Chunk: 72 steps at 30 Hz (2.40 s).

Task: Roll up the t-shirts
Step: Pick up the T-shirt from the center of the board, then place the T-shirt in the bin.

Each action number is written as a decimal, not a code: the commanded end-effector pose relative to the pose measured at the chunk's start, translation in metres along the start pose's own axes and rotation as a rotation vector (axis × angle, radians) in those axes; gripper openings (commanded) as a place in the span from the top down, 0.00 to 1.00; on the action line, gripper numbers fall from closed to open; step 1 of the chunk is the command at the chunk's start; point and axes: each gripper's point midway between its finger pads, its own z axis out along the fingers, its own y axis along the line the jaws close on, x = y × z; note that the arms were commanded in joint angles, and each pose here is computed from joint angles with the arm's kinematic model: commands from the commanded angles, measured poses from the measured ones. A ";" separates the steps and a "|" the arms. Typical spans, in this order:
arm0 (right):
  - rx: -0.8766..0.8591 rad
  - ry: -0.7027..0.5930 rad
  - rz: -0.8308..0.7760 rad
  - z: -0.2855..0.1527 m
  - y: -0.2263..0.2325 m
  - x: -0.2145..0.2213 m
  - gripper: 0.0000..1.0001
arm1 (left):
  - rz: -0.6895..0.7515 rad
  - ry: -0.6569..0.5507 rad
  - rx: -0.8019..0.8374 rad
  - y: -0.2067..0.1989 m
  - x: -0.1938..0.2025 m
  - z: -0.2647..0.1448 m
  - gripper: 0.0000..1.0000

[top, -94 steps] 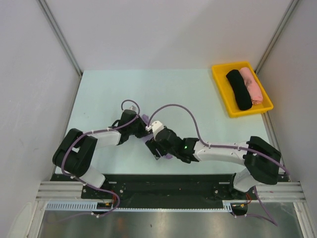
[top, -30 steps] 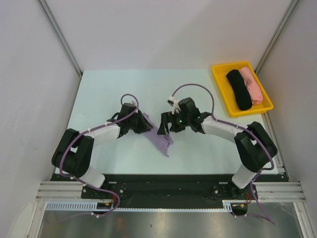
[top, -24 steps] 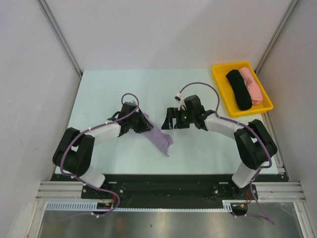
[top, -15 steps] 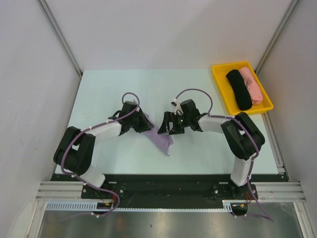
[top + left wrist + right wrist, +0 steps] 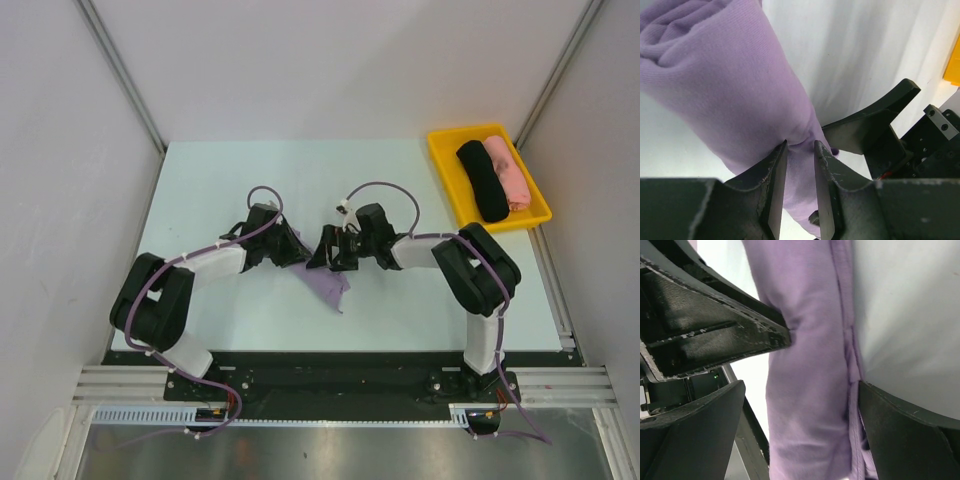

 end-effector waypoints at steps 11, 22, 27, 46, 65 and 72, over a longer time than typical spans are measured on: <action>0.206 0.036 0.069 0.034 -0.040 0.042 0.18 | -0.011 -0.037 0.003 -0.004 -0.008 0.004 0.66; 0.342 0.020 0.062 0.029 -0.059 0.048 1.00 | -0.012 -0.064 0.026 -0.012 -0.013 -0.006 0.65; 0.366 -0.003 0.024 0.022 -0.055 0.041 1.00 | 0.034 -0.102 0.048 -0.029 -0.028 -0.022 0.60; 0.425 -0.172 -0.238 -0.033 -0.028 -0.024 1.00 | 0.173 -0.230 0.179 -0.055 -0.028 -0.127 0.48; 0.583 -0.358 -0.522 -0.149 -0.019 -0.124 1.00 | 0.337 -0.132 0.205 -0.021 0.020 -0.140 0.48; 0.735 -0.564 -0.563 -0.261 -0.042 -0.214 1.00 | 0.406 -0.133 0.225 -0.021 0.024 -0.149 0.48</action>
